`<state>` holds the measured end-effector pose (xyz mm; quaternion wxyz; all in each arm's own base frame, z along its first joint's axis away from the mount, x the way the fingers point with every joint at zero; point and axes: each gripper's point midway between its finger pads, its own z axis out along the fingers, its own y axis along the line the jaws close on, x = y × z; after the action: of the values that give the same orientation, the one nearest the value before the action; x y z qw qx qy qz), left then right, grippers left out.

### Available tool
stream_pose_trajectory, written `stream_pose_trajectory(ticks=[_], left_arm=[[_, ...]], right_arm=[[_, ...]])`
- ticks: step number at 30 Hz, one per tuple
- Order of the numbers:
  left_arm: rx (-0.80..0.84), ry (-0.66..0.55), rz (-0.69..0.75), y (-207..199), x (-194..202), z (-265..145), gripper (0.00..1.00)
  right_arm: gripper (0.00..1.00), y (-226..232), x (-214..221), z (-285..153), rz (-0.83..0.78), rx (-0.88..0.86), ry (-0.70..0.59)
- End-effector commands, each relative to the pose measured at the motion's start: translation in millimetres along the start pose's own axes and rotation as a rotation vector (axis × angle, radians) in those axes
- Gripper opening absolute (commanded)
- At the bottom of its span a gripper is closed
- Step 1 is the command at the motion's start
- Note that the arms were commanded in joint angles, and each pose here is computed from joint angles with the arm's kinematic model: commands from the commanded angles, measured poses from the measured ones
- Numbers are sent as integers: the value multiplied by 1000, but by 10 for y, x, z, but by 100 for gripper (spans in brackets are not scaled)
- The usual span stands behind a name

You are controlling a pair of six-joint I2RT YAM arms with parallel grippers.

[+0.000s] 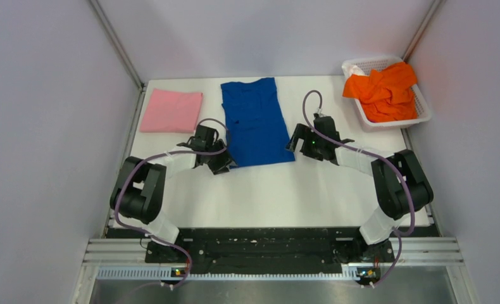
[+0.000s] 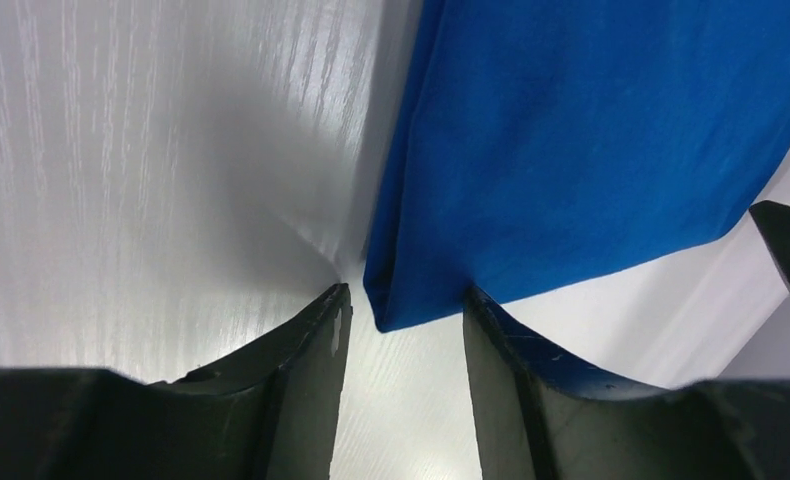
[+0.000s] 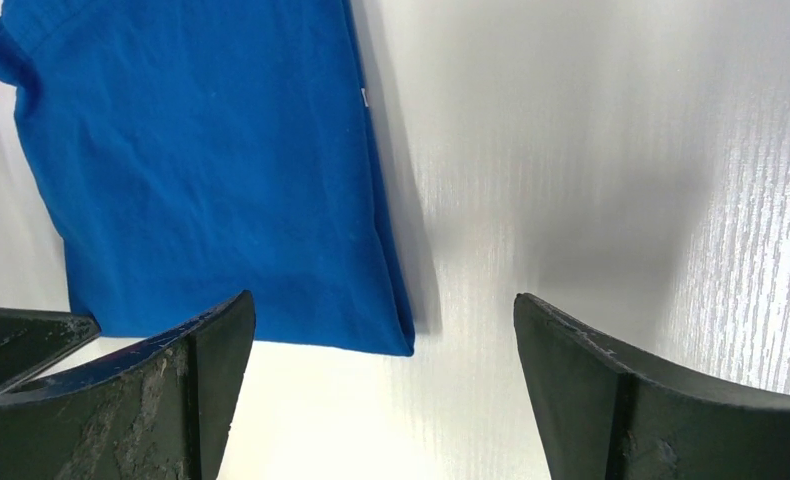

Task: Fold and stack the t-shirts
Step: Grab one side of the 2/3 rectangular tshirt with both arms

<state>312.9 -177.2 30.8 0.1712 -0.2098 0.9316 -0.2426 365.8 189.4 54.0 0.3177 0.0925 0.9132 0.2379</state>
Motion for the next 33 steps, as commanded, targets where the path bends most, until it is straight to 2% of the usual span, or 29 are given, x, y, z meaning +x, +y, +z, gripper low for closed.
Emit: stream_pose_trajectory(ticks=[1, 3, 7, 9, 11, 15, 19, 23, 27, 31, 33], left_arm=[[-56, -14, -34, 136, -47, 161, 46], [-56, -8, -36, 136, -48, 192, 40], [-78, 16, -45, 177, -14, 239, 11], [-84, 24, -46, 197, 4, 250, 0], [-85, 27, -46, 204, 13, 254, 0], [-86, 26, -42, 204, 11, 244, 0], [-93, 24, -37, 217, 13, 225, 0], [-88, 22, -32, 210, 16, 202, 0], [-96, 14, -33, 218, 11, 179, 0], [-90, -4, -27, 209, 16, 115, 0], [-89, -12, -20, 208, 41, 59, 0]], right_arm=[[98, 95, -151, -75, -6, -22, -61], [98, 86, -146, -66, -5, -19, -59], [95, 76, -120, -47, -4, -18, -49], [92, 74, -104, -33, -3, -22, -43], [88, 56, -72, -4, -3, -17, -32], [72, 6, 46, 82, -12, 8, 13], [66, -19, 145, 137, -35, 49, 37], [56, 8, 291, 184, -44, 48, 81], [32, 87, 385, 201, -49, 20, 109], [3, 147, 386, 169, -56, 19, 89], [0, 191, 363, 144, -54, 4, 65]])
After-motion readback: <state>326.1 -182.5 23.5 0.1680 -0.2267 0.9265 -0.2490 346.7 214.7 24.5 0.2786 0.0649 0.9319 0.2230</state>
